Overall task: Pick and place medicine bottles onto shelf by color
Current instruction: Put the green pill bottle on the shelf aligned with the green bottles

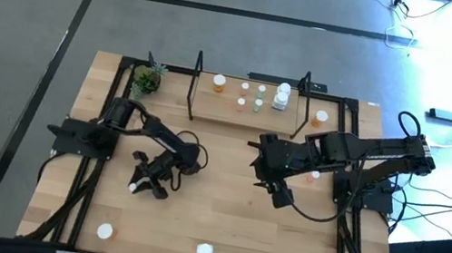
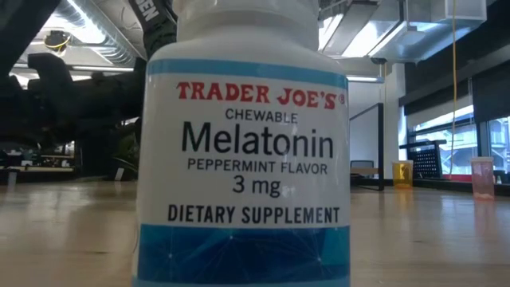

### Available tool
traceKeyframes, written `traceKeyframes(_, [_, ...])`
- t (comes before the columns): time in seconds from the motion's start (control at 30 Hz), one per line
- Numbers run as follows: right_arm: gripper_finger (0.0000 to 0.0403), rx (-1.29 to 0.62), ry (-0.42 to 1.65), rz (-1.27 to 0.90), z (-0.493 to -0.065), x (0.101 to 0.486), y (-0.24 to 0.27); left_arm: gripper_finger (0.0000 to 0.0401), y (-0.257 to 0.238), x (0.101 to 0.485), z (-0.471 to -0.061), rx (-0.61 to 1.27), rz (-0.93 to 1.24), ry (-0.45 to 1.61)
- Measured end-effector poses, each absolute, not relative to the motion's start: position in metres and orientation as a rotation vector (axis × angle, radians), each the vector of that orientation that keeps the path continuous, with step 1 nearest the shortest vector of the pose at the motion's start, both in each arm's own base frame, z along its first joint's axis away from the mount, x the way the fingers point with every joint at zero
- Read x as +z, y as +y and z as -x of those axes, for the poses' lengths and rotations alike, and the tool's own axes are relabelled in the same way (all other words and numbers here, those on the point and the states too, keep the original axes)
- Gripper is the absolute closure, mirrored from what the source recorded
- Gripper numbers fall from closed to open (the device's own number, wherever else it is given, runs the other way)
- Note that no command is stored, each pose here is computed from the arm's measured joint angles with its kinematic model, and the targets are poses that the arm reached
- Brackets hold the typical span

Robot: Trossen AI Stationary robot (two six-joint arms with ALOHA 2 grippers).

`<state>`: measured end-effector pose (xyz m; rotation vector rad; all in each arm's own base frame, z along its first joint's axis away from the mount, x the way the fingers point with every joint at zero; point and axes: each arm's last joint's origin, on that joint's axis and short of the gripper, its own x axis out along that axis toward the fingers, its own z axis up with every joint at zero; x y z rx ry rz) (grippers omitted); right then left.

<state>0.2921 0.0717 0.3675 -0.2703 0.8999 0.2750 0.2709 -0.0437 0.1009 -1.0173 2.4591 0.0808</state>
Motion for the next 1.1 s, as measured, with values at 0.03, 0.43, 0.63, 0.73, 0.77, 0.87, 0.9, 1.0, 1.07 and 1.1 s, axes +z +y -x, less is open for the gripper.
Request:
traceKeyframes(0.03, [0.0157,0.275,0.9,0.271,-0.2921,0.3675,0.0718,0.0305,-0.0429,0.1008,-0.2712,0.075,1.02,2.455])
traceKeyframes(0.43, [0.0157,0.275,0.9,0.27,-0.2921,0.3675,0.0718,0.0304,-0.0426,0.1009,-0.2717,0.003,1.022,2.437])
traceKeyframes(0.63, [0.0157,0.275,0.9,0.271,-0.2921,0.3675,0.0718,0.0287,-0.0427,0.1009,-0.2716,-0.011,1.017,2.435])
traceKeyframes(0.73, [0.0157,0.275,0.9,0.27,-0.2921,0.3675,0.0717,0.0282,-0.0428,0.1018,-0.2711,-0.012,1.024,2.442])
traceKeyframes(0.77, [0.0157,0.275,0.9,0.27,-0.2921,0.3675,0.0718,0.0281,-0.0429,0.1022,-0.271,-0.014,1.031,2.444])
traceKeyframes(0.87, [0.0157,0.275,0.9,0.271,-0.2921,0.3675,0.0718,0.0277,-0.0432,0.1029,-0.2708,-0.018,1.05,2.448])
traceKeyframes(0.9, [0.0157,0.275,0.9,0.27,-0.2921,0.3675,0.0717,0.0276,-0.0432,0.1032,-0.2706,-0.016,1.054,2.451])
traceKeyframes(1.0, [0.0157,0.275,0.9,0.27,-0.2921,0.3675,0.0718,0.0271,-0.0432,0.1033,-0.2705,-0.015,1.055,2.452])
traceKeyframes(1.07, [0.0157,0.275,0.9,0.27,-0.2921,0.3675,0.0718,0.0269,-0.0432,0.1033,-0.2705,-0.015,1.055,2.452])
traceKeyframes(1.1, [0.0157,0.275,0.9,0.271,-0.2921,0.3675,0.0718,0.0269,-0.0432,0.1033,-0.2705,-0.015,1.055,2.452])
